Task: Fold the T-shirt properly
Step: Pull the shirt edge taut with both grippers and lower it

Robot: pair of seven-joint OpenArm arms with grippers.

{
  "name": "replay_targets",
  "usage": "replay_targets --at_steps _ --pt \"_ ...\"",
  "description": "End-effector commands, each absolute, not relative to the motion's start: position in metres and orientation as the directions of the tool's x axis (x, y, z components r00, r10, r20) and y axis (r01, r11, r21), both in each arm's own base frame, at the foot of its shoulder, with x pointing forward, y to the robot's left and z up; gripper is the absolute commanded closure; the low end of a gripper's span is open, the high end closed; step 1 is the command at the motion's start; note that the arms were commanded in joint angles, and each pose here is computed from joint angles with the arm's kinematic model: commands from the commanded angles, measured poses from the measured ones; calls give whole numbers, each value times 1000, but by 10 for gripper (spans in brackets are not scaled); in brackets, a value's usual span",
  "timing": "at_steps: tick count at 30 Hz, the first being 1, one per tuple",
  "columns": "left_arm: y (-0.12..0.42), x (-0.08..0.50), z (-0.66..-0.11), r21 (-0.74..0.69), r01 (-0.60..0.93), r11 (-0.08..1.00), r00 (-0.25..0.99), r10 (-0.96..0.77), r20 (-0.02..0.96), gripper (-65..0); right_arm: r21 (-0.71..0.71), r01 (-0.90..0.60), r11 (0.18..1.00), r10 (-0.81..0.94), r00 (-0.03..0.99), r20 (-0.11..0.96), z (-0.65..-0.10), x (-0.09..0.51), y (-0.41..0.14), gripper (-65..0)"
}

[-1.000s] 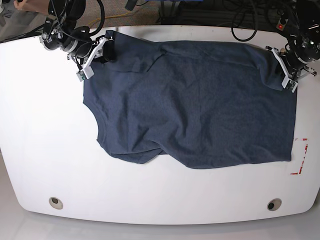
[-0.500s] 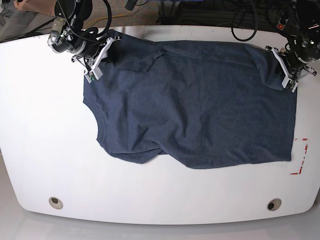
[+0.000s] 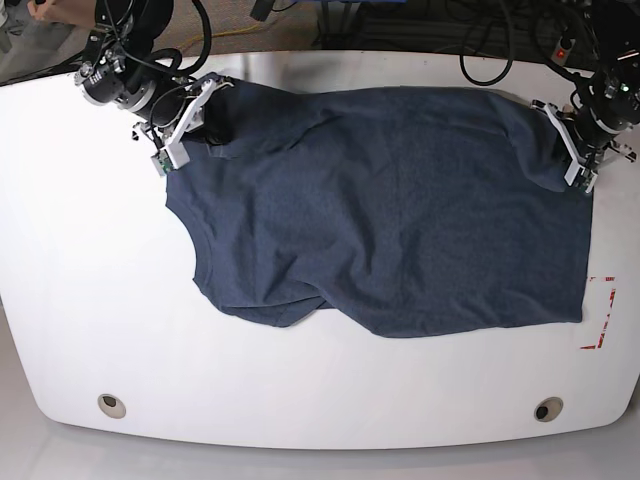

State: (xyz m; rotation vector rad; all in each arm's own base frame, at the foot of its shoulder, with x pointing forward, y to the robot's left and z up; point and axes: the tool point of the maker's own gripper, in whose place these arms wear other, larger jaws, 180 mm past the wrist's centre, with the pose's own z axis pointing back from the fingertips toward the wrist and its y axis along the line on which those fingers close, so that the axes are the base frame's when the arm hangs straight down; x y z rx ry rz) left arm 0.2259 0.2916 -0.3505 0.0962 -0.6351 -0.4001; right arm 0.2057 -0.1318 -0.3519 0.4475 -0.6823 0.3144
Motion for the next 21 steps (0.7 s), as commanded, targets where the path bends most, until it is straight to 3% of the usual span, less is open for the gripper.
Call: replay_targets --at_steps 1,8,21 --pt "296 234 -338 236 328 915 704 -404 584 0 274 -455 847 121 667 735 -329 225 -132 0" --pt "310 254 -317 270 271 924 673 -383 633 0 248 -464 850 118 628 770 -319 254 -138 0" --pt "334 293 -332 174 191 966 701 -258 665 0 298 -443 845 66 640 766 -326 311 -154 0"
